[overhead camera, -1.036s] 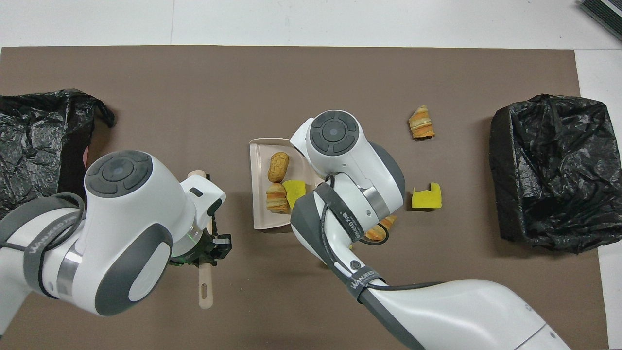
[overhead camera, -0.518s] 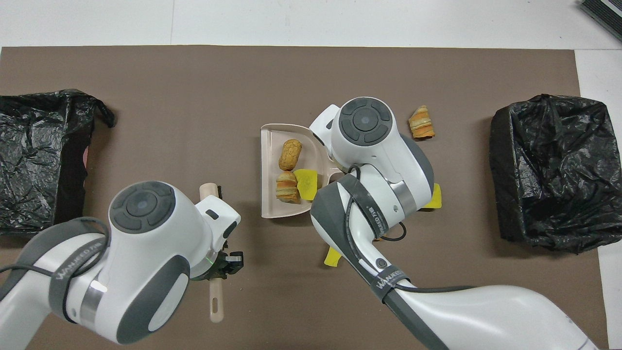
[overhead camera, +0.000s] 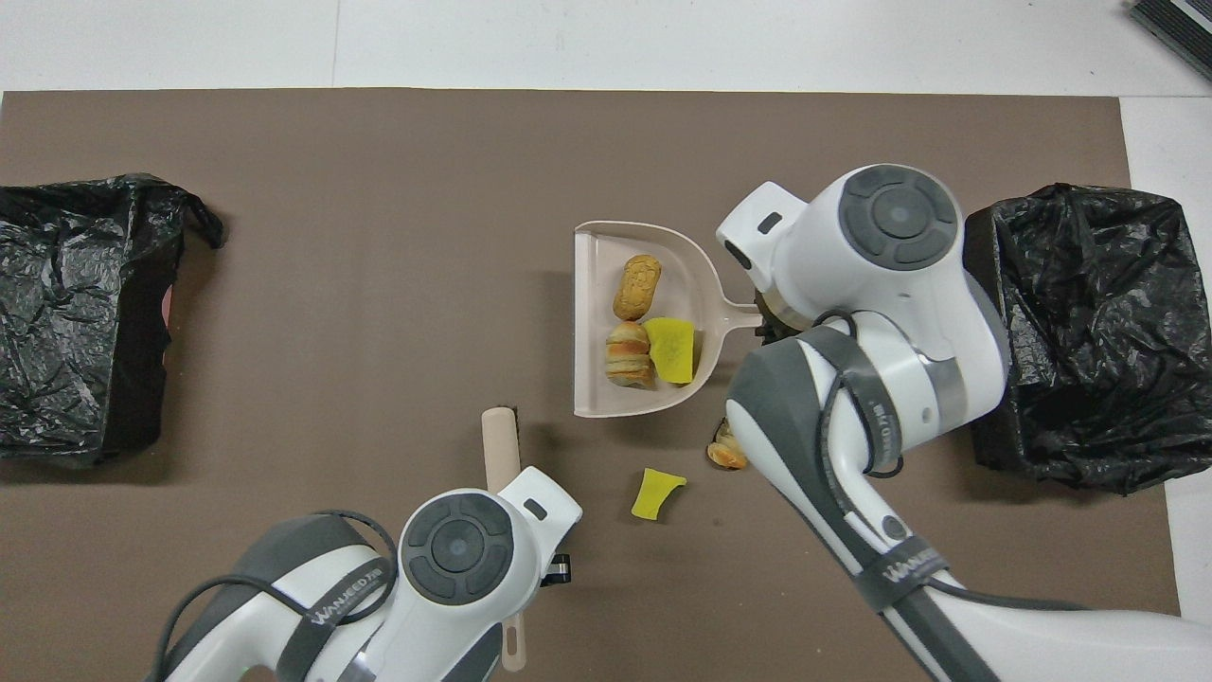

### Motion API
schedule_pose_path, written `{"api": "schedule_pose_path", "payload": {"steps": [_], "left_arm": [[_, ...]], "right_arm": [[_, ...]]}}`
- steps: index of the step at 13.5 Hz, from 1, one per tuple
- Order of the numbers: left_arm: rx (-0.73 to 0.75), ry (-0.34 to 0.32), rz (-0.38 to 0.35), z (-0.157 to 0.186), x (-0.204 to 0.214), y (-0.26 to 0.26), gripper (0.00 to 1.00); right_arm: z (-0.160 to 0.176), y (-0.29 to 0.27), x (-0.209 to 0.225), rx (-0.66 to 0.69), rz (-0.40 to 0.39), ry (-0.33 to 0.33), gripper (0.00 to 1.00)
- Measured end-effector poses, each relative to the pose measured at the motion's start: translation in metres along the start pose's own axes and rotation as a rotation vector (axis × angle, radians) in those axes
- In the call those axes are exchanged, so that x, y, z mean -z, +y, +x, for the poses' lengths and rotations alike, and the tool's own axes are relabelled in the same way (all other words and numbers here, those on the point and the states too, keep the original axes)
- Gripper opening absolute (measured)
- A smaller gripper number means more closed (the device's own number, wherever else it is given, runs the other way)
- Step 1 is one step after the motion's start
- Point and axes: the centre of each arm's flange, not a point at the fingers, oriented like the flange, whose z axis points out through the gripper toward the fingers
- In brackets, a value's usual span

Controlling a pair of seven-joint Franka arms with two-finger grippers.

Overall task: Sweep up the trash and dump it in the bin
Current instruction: 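Carry the dustpan to the black bag with the right gripper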

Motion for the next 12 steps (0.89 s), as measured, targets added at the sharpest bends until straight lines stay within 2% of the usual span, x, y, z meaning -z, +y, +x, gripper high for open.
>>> {"api": "schedule_pose_path", "payload": {"steps": [4,7,9,12], "left_arm": [[0.013,-0.011,0.010,0.001,-0.016,-0.007,0.26],[0.016,-0.003,0.004,0.002,-0.017,-0.007,0.26],[0.018,-0.002,0.003,0.002,-0.017,-0.007,0.42],[0.045,0.000,-0.007,0.010,-0.013,-0.012,0.76]], "right_arm": [[-0.115,0.006,0.020,-0.045,-0.030,0.052,0.31],[-0.222,-0.006,0.032,-0.109,-0.059,0.060,0.31],[-0.292,-0.024,0.035,-0.161,-0.071,0.053,0.31],[-0.354,-0.046,0.044,-0.262,-0.104,0.035,0.31]]}}
